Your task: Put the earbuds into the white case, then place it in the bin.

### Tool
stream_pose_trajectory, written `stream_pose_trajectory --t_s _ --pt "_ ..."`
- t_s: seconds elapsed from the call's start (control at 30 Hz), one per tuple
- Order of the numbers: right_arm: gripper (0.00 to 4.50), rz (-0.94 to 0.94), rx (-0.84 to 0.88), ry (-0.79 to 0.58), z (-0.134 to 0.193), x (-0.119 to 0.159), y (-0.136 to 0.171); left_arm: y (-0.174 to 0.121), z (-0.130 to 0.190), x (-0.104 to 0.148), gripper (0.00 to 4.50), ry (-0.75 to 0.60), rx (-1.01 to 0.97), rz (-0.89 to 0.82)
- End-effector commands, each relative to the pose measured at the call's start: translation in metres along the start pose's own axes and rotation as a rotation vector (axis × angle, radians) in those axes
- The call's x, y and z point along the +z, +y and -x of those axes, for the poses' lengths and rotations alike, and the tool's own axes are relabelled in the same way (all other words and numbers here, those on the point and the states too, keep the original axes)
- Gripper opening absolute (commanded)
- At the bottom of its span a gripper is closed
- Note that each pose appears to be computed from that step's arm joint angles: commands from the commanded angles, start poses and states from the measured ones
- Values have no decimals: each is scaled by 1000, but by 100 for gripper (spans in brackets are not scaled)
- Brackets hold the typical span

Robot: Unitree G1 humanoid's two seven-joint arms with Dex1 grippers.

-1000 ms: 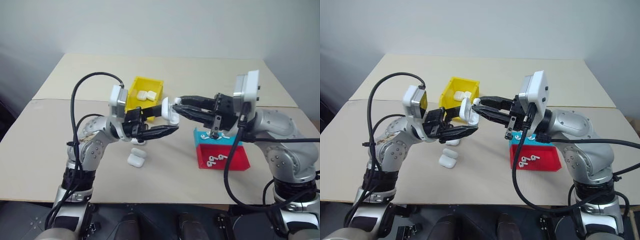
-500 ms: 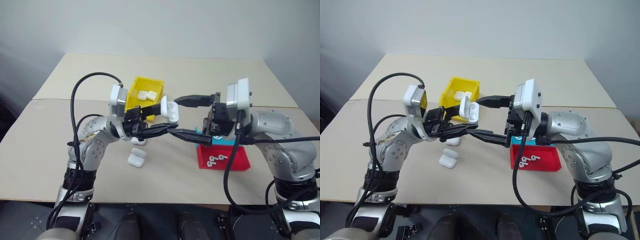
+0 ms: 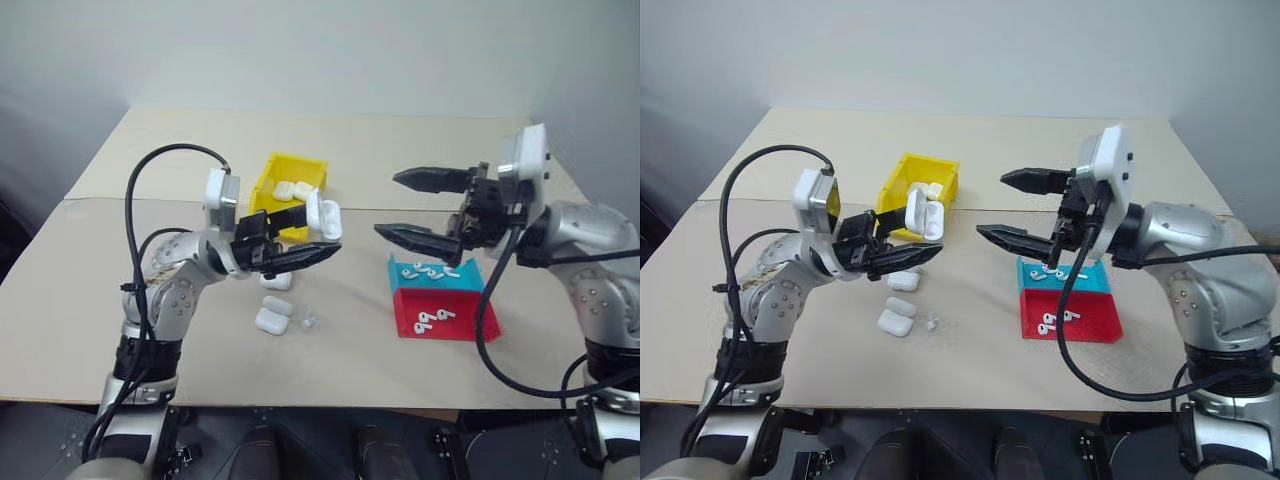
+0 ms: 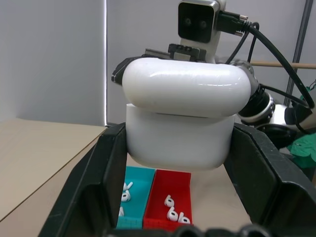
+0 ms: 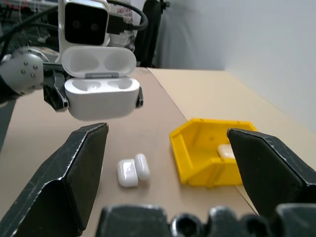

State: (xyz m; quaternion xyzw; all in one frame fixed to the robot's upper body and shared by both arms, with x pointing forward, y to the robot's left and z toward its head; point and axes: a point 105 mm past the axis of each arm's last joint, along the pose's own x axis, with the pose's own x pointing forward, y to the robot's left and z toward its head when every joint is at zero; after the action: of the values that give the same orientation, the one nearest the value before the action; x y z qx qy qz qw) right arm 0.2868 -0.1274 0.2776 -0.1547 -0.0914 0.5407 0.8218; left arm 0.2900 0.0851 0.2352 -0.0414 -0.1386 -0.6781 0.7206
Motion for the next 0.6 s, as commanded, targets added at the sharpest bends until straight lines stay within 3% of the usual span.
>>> stream_pose_trajectory --t_s 0.03,0.53,0.6 --pt "445 47 10 122 13 -1 -5 0 10 7 281 16 -39 -20" --pt "445 33 304 741 44 -73 28 -18 19 -2 281 15 -74 0" --pt "408 34 325 772 42 -82 31 -22 17 -4 281 9 -72 -7"
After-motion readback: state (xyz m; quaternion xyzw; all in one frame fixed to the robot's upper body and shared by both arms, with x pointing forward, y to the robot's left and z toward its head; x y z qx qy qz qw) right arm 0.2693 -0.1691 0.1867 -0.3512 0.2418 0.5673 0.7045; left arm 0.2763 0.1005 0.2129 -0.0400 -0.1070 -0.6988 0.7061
